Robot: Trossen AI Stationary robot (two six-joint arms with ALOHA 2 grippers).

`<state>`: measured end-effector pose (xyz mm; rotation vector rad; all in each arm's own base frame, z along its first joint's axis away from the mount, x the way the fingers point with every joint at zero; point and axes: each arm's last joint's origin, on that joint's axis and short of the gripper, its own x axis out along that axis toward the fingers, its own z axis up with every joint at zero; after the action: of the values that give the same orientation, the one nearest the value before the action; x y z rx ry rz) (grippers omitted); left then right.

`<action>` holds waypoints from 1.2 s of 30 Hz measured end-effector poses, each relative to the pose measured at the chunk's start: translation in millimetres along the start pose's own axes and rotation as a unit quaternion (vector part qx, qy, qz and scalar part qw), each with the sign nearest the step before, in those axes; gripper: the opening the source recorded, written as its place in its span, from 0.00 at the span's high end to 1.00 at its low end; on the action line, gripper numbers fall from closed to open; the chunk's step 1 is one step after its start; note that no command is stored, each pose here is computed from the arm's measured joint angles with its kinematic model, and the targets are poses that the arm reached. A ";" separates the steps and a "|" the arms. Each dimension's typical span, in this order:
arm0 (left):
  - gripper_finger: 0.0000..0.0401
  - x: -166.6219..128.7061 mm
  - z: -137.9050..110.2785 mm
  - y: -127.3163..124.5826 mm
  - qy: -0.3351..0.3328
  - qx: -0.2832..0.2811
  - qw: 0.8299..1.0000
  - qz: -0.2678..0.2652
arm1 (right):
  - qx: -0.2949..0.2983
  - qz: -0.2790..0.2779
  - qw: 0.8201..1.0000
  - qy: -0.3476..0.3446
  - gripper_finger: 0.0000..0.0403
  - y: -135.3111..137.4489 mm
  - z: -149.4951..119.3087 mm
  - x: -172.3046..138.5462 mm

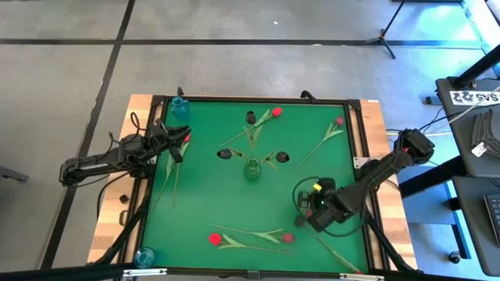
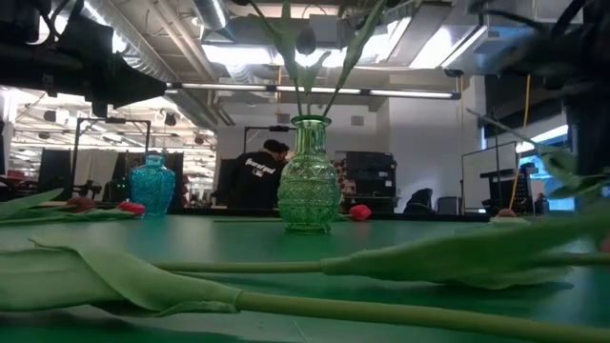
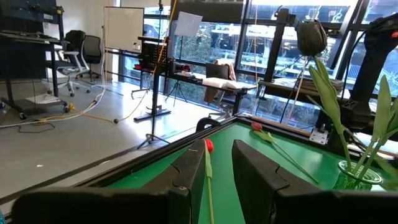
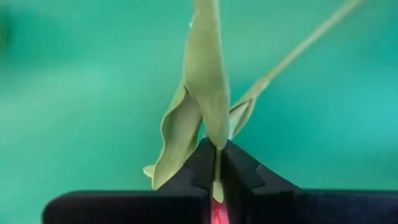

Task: Sort flowers into vase by color
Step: Put the black tulip into the green vase

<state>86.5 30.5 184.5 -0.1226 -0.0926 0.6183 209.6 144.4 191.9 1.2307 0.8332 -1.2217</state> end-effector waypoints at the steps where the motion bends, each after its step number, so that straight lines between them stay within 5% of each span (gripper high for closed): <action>1: 0.80 0.0 -0.1 0.0 0.000 0.000 1.000 0.000 | 0.006 -0.007 1.000 -0.014 0.95 1.6 5.4 1.5; 9: 0.80 0.0 0.0 0.0 0.000 0.000 1.000 0.000 | -0.032 -0.042 0.998 -0.022 0.75 21.0 36.4 12.8; 13: 0.80 0.0 -0.1 0.0 0.000 0.000 1.000 0.000 | -0.092 -0.059 0.994 0.020 0.56 23.9 43.5 10.9; 17: 0.80 0.0 0.0 0.0 0.000 0.000 1.000 0.000 | -0.218 -0.054 0.972 0.068 0.42 24.4 46.6 -3.6; 20: 0.80 0.0 -0.1 0.0 0.000 0.000 1.000 0.000 | -0.353 -0.053 0.929 0.101 0.38 22.4 49.1 -15.1; 24: 0.80 0.0 -0.1 0.0 0.000 0.000 1.000 0.000 | -0.561 -0.091 0.813 0.131 0.40 12.1 54.1 -15.8; 28: 0.80 0.0 -0.1 0.0 0.000 0.000 1.000 0.000 | -0.680 -0.117 0.717 0.098 0.47 7.8 57.2 -5.8; 31: 0.80 0.0 -0.1 0.0 0.000 0.000 1.000 0.000 | -0.710 -0.140 0.684 0.084 0.54 -2.9 59.9 9.5; 36: 0.80 0.0 0.0 0.0 0.000 0.000 1.000 0.000 | -0.706 -0.153 0.681 0.121 0.64 -23.4 66.0 40.4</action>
<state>86.5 30.5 184.5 -0.1222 -0.0922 0.6184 186.0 73.6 161.0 -0.0862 1.7333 -0.2937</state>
